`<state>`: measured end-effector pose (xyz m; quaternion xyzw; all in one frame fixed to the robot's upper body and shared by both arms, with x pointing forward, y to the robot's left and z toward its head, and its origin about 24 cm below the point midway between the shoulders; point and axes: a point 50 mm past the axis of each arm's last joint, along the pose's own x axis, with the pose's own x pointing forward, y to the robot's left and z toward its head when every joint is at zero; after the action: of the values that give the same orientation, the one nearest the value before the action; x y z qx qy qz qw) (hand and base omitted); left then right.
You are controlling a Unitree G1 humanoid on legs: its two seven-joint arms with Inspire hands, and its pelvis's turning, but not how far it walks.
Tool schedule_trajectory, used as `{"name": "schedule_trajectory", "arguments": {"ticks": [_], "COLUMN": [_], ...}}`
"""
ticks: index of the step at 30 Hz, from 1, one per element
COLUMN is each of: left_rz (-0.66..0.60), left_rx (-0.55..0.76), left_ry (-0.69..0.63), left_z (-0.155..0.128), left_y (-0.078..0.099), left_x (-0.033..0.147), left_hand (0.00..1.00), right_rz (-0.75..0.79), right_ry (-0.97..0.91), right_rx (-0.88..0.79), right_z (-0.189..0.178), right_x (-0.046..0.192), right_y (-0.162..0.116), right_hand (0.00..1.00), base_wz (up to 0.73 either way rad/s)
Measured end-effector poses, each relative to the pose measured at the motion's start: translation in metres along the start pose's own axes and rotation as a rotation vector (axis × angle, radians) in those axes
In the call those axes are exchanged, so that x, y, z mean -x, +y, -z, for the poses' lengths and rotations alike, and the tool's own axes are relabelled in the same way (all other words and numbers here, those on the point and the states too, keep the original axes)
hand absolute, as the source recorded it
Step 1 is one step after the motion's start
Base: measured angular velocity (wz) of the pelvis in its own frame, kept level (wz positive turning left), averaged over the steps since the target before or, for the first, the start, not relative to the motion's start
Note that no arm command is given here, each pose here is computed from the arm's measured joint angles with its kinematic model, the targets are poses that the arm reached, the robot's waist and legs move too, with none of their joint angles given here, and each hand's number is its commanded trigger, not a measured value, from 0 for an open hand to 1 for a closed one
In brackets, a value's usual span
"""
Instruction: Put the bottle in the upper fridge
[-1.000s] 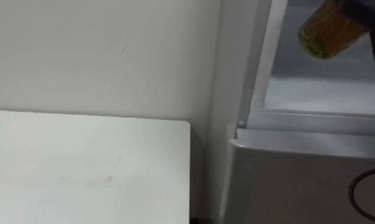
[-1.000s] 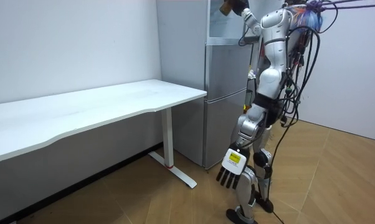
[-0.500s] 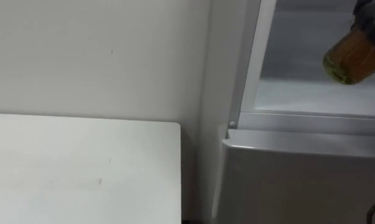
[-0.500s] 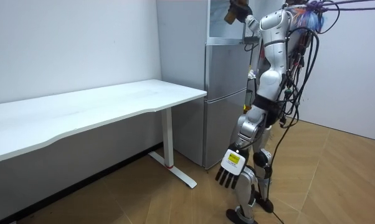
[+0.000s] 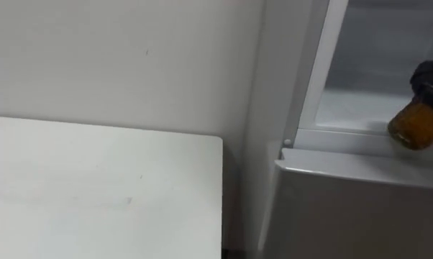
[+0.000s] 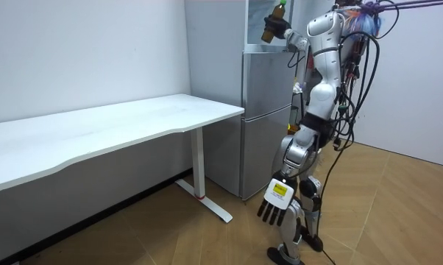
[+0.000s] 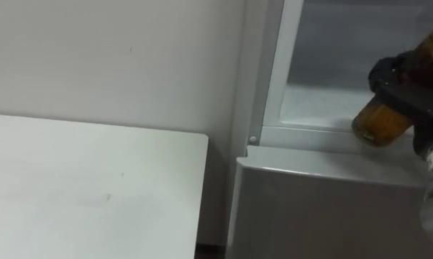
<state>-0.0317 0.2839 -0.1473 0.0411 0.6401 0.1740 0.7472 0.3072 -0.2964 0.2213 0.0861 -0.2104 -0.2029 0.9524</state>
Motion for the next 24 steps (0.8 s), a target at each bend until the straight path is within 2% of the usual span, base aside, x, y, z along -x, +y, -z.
{"name": "schedule_trajectory", "arguments": {"ticks": [8, 24], "left_rz": [0.000, -0.020], "left_rx": [0.007, 0.047], "left_ry": [0.044, 0.041], "left_z": [0.011, 0.010], "left_y": [0.000, 0.005], "left_x": [0.000, 0.001], "left_hand": [0.00, 0.00], "right_rz": [0.050, 0.052], "right_ry": [0.044, 0.055], "right_rx": [-0.007, 0.028], "right_z": [0.007, 0.010], "right_x": [-0.011, -0.013], "right_y": [-0.004, -0.008], "right_hand": [1.00, 1.00], "base_wz": [0.00, 0.01]}}
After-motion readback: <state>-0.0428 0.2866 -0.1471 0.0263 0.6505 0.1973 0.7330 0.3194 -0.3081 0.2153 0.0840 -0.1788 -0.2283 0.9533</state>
